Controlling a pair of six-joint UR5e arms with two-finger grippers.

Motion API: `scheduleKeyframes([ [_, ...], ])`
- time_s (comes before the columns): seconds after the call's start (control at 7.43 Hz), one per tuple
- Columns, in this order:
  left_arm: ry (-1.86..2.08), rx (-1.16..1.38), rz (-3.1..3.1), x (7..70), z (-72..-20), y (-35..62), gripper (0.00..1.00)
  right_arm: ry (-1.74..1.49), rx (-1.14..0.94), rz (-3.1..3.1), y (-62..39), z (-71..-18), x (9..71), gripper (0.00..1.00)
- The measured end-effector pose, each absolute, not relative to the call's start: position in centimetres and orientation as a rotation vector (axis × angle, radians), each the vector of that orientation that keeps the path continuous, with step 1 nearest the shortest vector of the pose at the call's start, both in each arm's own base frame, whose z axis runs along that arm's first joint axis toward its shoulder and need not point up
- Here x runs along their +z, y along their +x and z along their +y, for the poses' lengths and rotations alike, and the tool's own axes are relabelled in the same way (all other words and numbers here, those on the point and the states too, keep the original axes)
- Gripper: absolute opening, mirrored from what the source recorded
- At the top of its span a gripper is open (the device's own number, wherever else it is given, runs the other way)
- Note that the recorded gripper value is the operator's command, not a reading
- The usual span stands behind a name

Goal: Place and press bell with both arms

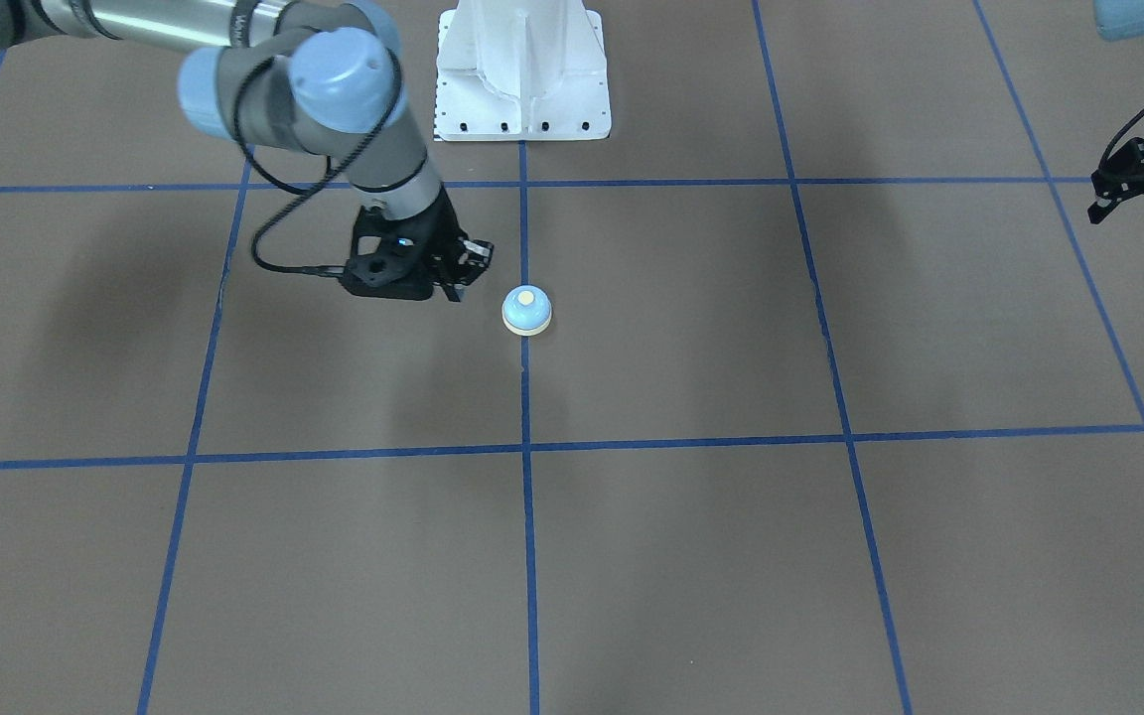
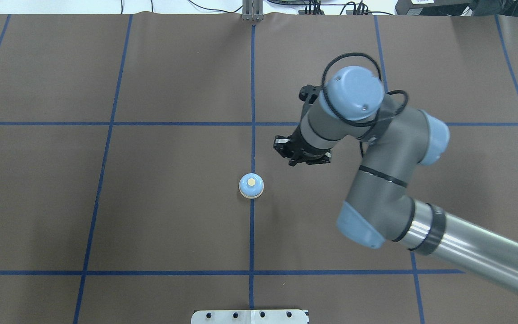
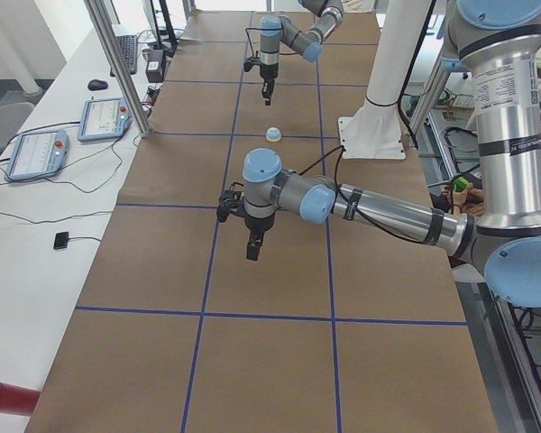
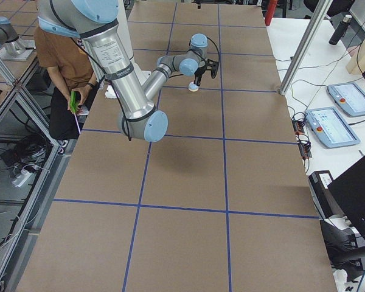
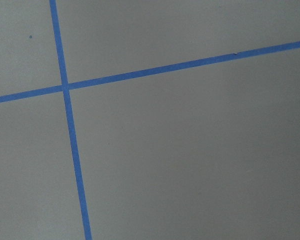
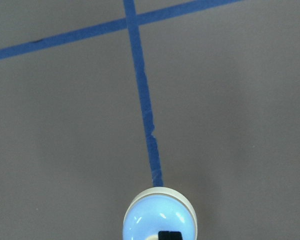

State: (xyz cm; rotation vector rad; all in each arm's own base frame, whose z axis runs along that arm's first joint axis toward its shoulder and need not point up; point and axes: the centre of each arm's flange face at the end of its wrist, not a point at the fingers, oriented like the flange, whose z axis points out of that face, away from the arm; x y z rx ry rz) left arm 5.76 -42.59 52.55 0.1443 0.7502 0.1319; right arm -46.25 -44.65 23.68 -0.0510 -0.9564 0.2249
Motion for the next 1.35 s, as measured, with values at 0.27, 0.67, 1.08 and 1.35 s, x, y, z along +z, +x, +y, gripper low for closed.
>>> scheduleKeyframes([
  [0.27, 0.143, 0.162, 0.744, 53.6, -41.5, 5.0, 1.00, -0.014, 0.161, -0.927, -37.6, -44.6, 29.8, 0.00],
  [0.67, 0.129, 0.198, 0.759, 55.5, -39.4, 3.3, 1.00, 0.039, -0.016, -0.855, -20.8, -45.4, 42.5, 0.42],
  [1.08, 0.136, 0.225, 0.782, 57.7, -37.6, 0.5, 1.00, 0.109, -0.099, -0.813, -6.4, -43.8, 51.9, 0.73],
  [1.35, 0.142, 0.234, 0.802, 58.9, -36.3, -1.1, 1.00, 0.132, -0.087, -0.795, -0.5, -41.2, 55.5, 1.00],
])
